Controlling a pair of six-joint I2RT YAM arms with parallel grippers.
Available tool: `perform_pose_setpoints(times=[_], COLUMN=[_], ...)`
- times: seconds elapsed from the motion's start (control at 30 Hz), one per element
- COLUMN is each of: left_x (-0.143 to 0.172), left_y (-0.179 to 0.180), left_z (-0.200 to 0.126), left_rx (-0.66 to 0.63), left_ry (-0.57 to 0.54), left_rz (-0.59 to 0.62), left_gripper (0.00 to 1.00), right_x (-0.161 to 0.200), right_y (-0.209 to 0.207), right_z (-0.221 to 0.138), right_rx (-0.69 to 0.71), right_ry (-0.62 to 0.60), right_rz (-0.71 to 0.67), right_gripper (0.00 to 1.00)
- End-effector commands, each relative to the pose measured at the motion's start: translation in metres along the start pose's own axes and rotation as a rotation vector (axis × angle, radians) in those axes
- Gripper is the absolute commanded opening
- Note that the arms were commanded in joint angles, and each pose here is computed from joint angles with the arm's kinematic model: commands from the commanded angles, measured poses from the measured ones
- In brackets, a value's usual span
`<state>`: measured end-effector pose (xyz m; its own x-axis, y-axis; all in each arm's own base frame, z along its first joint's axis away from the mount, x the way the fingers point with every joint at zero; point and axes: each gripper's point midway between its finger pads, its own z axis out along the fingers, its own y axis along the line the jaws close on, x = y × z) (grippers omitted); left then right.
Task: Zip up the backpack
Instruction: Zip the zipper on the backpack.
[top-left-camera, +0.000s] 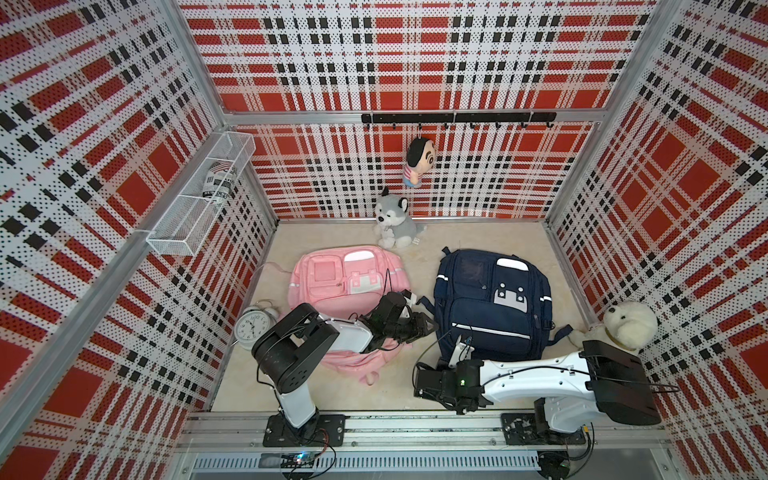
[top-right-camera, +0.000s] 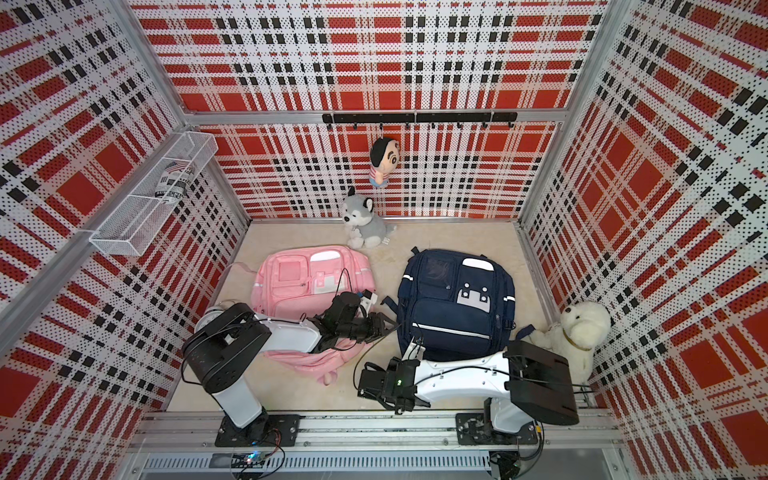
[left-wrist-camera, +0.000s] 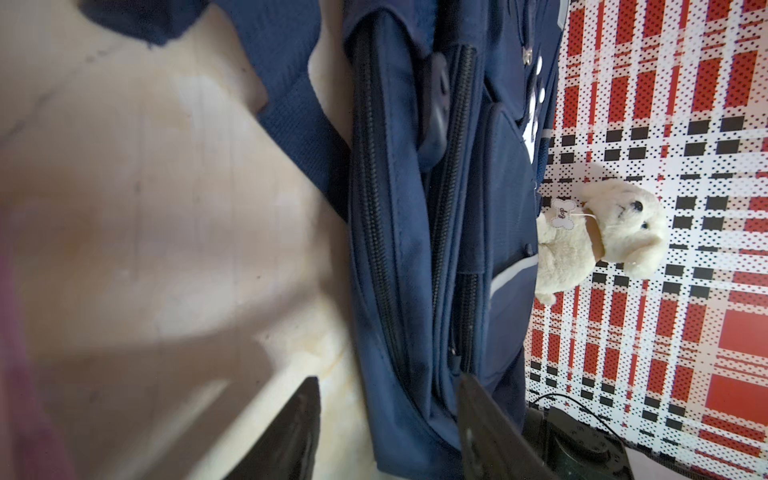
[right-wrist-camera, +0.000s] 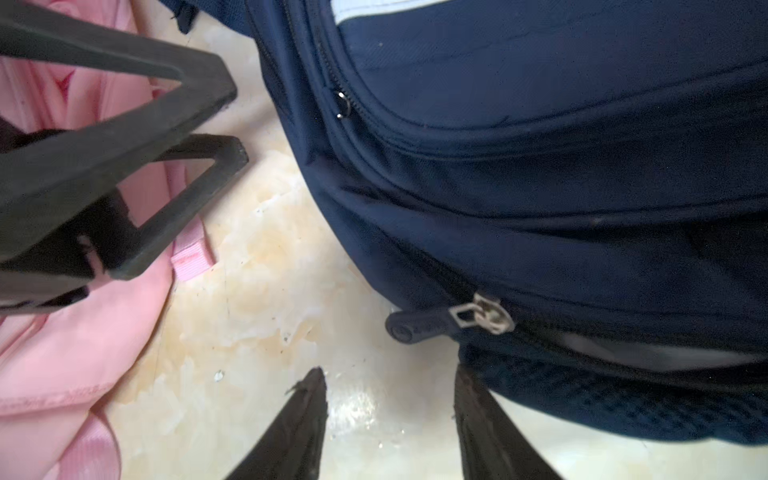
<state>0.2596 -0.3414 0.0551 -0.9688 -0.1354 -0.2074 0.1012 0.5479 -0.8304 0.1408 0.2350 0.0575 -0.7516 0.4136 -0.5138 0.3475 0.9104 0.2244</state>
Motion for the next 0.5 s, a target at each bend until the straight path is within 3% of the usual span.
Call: perform_pose_setpoints(times=[0.0,0.17,0.47], left_x=[-0.01,-0.012,-0.017], left_y=[-0.017,-0.014,-0.002], left_z=[0.0,-0.003,-0.01], left_rx=[0.064,0.079,0.086], left_ry=[-0.008,-0.011,-0.03], left_rz=[0.057,0.055,0.027], left_gripper=[0.55,0.54,0.53], right_x=[-0.01,-0.012,-0.007], right_y=[-0.002,-0.016,-0.046], right_z=[0.003,0.003,-0.017], right_rx=[0.041,0.115,0.124], right_ry=[-0.039,-0.051,-0.06], right_rz=[0.023,0.008,0.026], right_gripper=[0.51,0.49,0.44])
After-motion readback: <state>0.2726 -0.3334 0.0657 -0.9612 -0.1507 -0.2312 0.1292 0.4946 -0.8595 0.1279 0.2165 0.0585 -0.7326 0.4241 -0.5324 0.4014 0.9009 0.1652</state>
